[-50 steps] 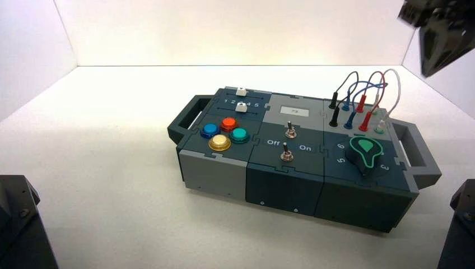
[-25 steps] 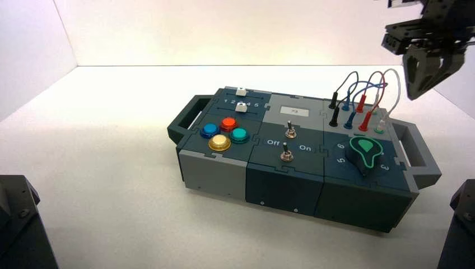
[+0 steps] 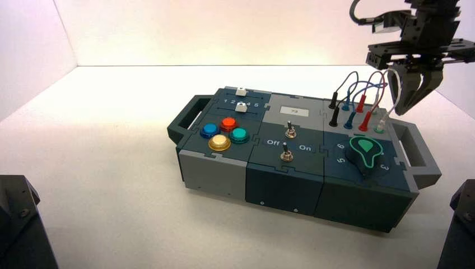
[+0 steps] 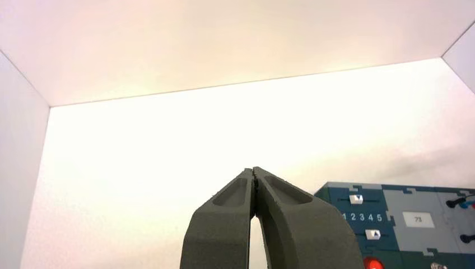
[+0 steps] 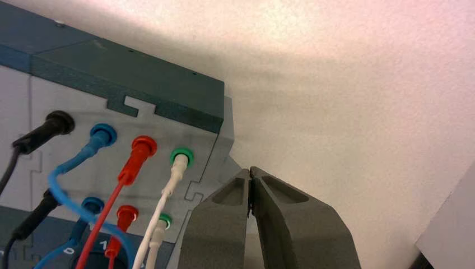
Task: Turn the knob to position 6.
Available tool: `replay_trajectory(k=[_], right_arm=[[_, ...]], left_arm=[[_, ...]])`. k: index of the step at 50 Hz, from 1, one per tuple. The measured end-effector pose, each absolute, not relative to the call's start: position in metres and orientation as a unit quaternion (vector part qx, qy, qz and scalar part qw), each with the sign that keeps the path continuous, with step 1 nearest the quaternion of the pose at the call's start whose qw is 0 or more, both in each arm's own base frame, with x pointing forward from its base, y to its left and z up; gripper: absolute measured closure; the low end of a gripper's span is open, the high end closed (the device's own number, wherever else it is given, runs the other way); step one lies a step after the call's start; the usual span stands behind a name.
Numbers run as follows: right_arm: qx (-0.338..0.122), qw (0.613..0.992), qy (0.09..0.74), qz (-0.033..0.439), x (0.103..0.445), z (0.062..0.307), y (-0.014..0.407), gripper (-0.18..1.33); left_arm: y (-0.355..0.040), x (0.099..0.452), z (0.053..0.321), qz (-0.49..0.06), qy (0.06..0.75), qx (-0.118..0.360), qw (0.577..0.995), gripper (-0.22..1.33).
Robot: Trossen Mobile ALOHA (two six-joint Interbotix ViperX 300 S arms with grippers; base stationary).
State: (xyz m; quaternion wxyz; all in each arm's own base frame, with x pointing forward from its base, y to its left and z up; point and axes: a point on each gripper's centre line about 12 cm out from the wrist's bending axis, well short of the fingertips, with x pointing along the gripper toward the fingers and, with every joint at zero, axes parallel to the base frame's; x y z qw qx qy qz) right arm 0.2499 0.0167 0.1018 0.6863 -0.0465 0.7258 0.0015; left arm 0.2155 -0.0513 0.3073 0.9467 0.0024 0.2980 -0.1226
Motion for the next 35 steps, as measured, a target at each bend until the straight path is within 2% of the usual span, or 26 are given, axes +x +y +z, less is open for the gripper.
replay_trajectory(k=[15,35], right_arm=[[-0.039,0.674,0.738,0.0,0.255,0.091,0.018,1.29],[-0.018,0.671,0.741,0.002,0.255,0.089,0.023,1.29]], left_arm=[[-0.051,0.216,0.314,-0.123,0.29,0.003,0.949,1.27],[-0.051,0.216,0.316,-0.123,0.288,0.002,0.95,1.27]])
